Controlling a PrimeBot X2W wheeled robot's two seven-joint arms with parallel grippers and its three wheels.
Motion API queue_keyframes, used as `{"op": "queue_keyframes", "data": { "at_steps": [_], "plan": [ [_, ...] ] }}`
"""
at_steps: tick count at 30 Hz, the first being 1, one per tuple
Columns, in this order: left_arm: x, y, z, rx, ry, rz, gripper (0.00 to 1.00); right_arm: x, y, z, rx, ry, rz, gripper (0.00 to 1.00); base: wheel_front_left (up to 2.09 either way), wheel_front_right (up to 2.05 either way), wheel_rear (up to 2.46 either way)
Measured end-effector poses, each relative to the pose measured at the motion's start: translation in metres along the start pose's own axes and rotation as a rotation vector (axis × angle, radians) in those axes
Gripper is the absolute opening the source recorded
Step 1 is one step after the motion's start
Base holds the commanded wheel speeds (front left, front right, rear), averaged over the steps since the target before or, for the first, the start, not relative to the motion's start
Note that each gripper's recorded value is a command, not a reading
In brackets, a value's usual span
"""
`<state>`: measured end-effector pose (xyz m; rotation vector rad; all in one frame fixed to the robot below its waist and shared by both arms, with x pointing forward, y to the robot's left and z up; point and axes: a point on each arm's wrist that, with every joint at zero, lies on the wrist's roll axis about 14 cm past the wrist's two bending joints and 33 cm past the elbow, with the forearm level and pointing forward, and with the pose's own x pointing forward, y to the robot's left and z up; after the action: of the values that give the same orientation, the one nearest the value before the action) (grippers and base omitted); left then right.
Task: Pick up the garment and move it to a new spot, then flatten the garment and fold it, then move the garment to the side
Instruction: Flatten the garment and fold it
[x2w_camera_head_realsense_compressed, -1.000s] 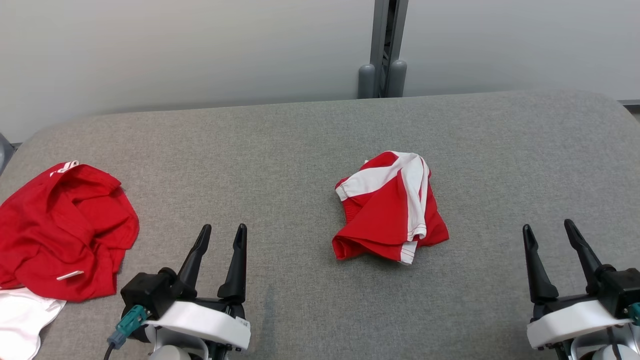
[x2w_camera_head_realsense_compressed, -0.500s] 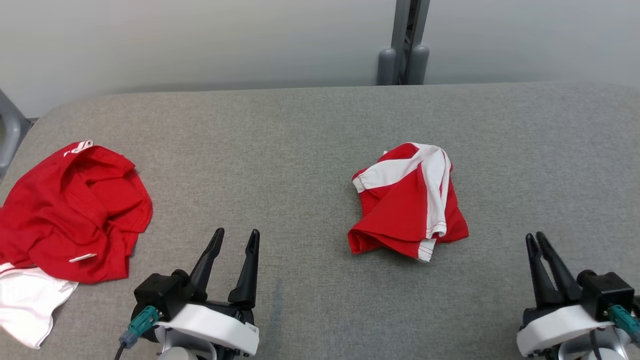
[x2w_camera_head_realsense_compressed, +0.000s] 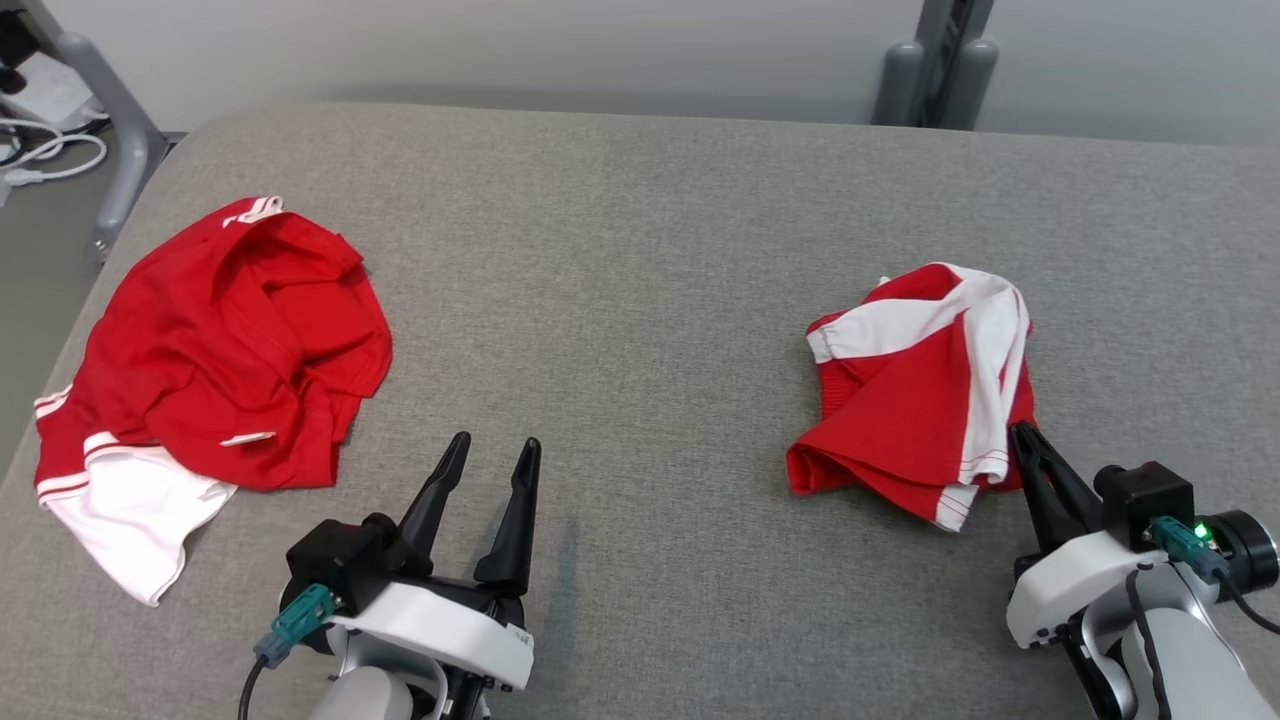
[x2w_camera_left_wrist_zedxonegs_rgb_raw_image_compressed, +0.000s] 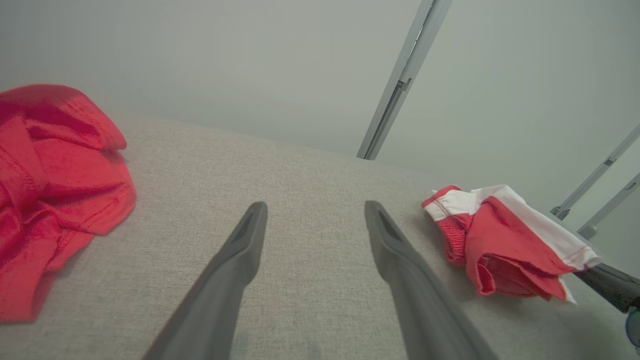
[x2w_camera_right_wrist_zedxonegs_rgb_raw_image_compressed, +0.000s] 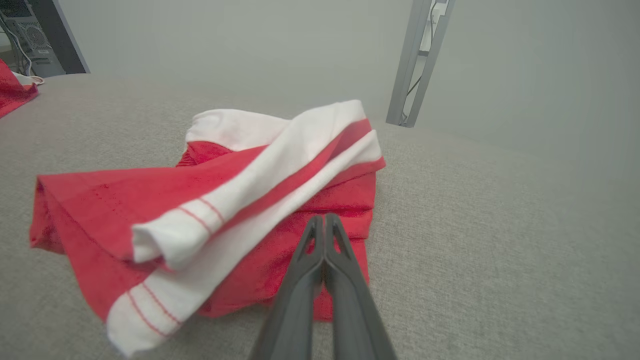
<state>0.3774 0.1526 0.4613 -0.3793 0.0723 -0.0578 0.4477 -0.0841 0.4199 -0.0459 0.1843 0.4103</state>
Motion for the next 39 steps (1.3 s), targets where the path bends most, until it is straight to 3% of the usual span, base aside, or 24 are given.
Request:
{"op": "queue_keyframes", "data": {
  "at_steps": [9, 25, 34, 39],
  "plan": [
    [-0.005, 0.018, 0.001, -0.004, 0.0, 0.059, 1.0, 0.032, 0.02, -0.017, -0.028, 0.074, 0.099, 0.0, 0.0, 0.0, 0.0],
    [-0.013, 0.029, 0.002, -0.017, -0.001, 0.101, 1.0, 0.073, 0.044, 0.039, -0.098, -0.067, 0.196, 0.0, 0.0, 0.0, 0.0],
    [-0.017, 0.033, 0.003, -0.02, -0.003, 0.121, 1.0, 0.081, 0.056, 0.034, -0.125, 0.013, 0.224, 0.0, 0.0, 0.0, 0.0],
    [-0.014, 0.035, 0.003, -0.022, 0.0, 0.124, 1.0, 0.106, 0.058, 0.041, -0.125, 0.05, 0.236, 0.0, 0.0, 0.0, 0.0]
  ]
}}
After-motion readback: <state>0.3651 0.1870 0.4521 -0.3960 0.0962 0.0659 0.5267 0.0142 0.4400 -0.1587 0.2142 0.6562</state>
